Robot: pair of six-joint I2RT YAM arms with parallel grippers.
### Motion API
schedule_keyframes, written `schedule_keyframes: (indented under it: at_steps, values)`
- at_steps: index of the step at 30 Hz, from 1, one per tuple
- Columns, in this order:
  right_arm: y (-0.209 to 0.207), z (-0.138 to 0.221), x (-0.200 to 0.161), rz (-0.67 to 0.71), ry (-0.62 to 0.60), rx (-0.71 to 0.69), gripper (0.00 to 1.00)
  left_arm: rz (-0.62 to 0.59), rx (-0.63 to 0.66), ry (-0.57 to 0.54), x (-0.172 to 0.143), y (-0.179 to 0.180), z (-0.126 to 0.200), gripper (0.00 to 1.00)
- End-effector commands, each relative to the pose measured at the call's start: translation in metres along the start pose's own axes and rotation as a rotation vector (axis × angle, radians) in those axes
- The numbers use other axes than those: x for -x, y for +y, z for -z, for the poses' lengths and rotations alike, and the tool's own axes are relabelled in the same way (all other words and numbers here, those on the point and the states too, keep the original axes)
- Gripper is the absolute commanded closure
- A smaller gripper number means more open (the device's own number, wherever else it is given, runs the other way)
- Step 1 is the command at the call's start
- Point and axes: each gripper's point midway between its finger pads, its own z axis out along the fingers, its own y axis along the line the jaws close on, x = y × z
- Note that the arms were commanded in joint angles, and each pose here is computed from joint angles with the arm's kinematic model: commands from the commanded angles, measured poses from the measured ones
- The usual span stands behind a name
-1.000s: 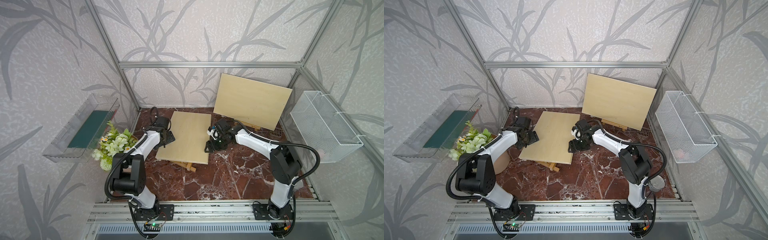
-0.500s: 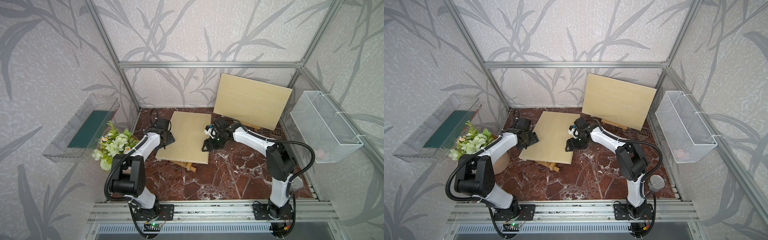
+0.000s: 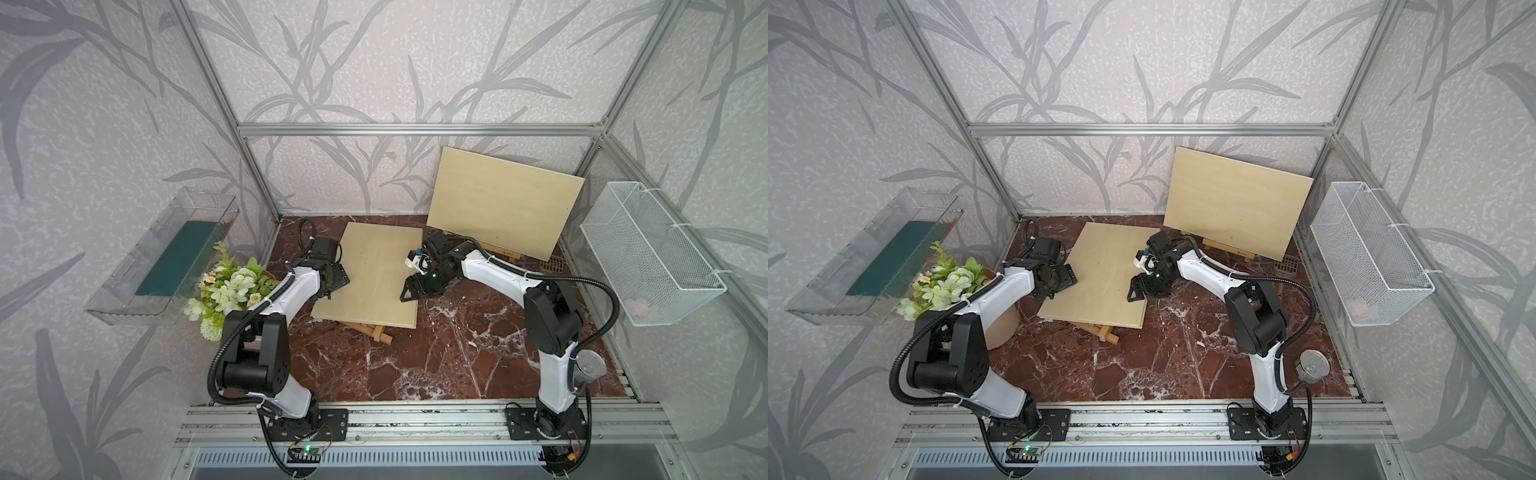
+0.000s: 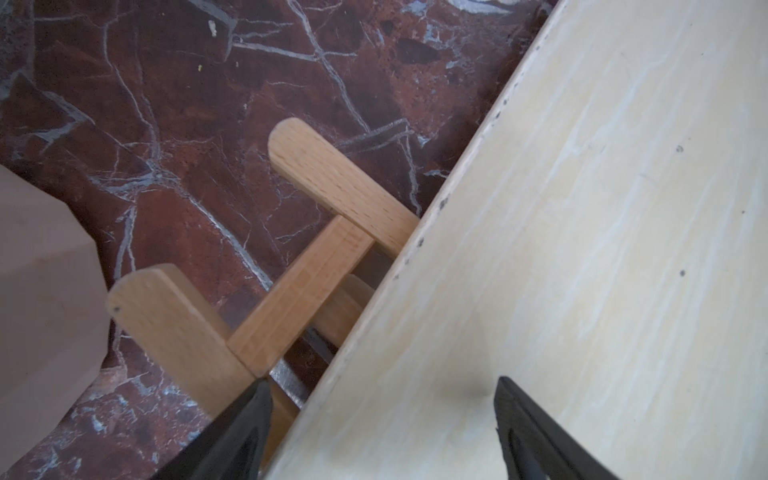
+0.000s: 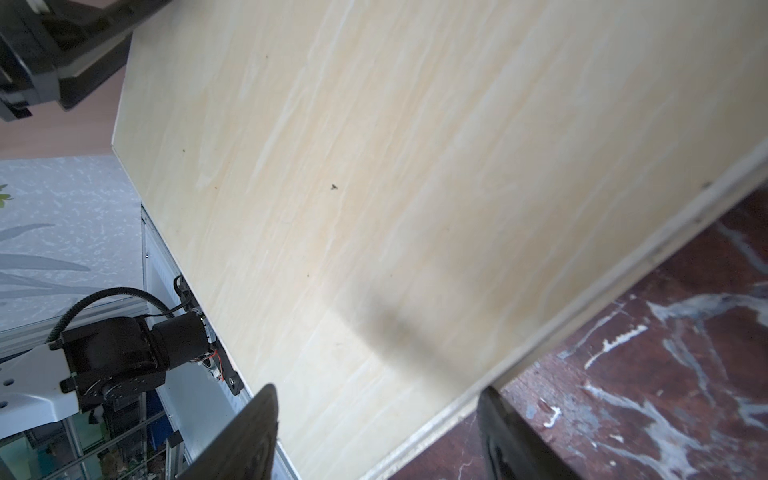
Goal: Assemble the easel
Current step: Adjust the drawing board on the easel.
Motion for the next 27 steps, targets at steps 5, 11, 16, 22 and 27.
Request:
schedule_keyframes:
  at_steps: [5, 11, 16, 22, 27]
  values:
    - [-0.006, -0.016, 0.019, -0.101, 0.015, 0.076, 0.26, 0.016, -0.088, 0.147, -0.042, -0.008, -0.012, 0.15]
    - [-0.006, -0.023, 0.034, -0.145, 0.028, 0.113, 0.27, 0.008, -0.143, 0.174, -0.048, -0.022, -0.014, 0.15]
    - [0.004, -0.031, 0.052, -0.163, 0.001, 0.191, 0.27, -0.009, -0.22, 0.201, -0.055, -0.041, -0.011, 0.15]
    - [0.03, -0.038, 0.064, -0.128, 0.002, 0.297, 0.28, -0.001, -0.257, 0.193, -0.053, -0.051, -0.007, 0.15]
    - [0.054, -0.039, 0.059, -0.044, 0.02, 0.354, 0.28, -0.027, -0.22, 0.15, -0.039, -0.045, 0.001, 0.13]
